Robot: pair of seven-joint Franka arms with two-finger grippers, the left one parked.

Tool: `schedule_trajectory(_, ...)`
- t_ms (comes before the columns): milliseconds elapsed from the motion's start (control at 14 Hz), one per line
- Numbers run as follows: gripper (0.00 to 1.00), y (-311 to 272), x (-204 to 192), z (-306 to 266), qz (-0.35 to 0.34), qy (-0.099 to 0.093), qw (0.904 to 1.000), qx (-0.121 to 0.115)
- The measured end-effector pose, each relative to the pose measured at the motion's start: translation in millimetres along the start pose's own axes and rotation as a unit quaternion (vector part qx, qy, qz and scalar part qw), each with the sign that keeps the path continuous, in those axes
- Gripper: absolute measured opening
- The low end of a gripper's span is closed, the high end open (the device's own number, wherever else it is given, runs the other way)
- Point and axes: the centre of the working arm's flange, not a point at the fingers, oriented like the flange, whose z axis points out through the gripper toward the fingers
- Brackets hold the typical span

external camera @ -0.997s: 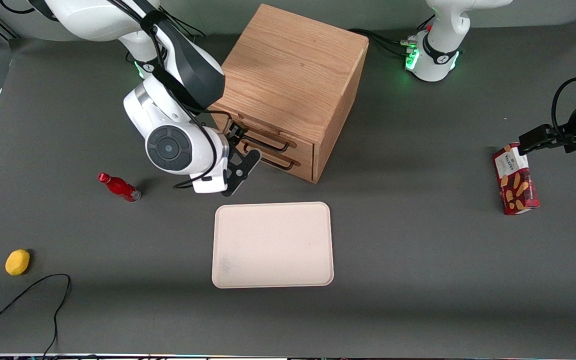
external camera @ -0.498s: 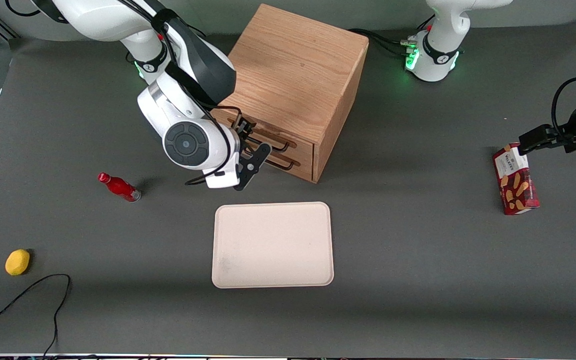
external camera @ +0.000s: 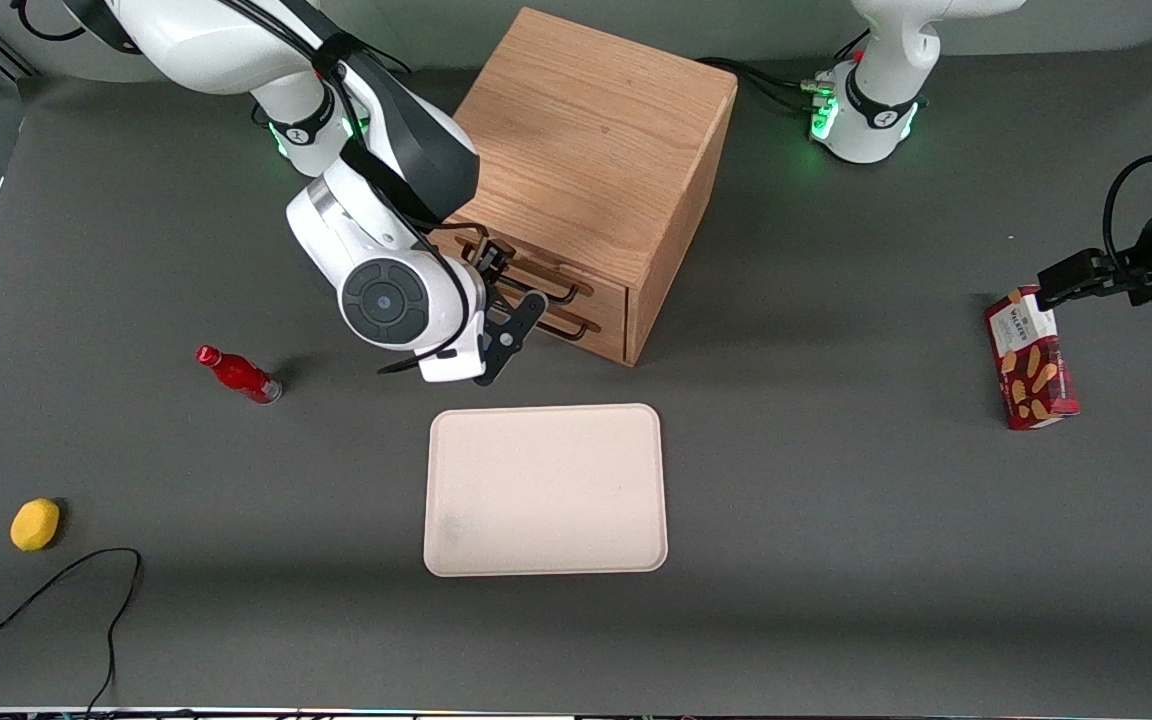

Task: Open upper drawer
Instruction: 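Hook the right gripper fingers behind the upper drawer handle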

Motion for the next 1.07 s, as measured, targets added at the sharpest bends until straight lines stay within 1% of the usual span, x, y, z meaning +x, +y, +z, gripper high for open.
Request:
schedule_trajectory(285,1.00,-8.8,5.6,7.3,-0.007,-0.005,1.0000,-0.001)
schedule_trajectory(712,1.00,-3.4,18.1,16.4,-0.007,0.012,0.9999,-0.002)
schedule_trajectory(926,1.00,0.6,23.7,23.6,-0.011,0.015,0.9998,0.000)
schedule_trajectory(1068,1.00,1.7,24.0,24.4,-0.026,0.014,0.9996,-0.003)
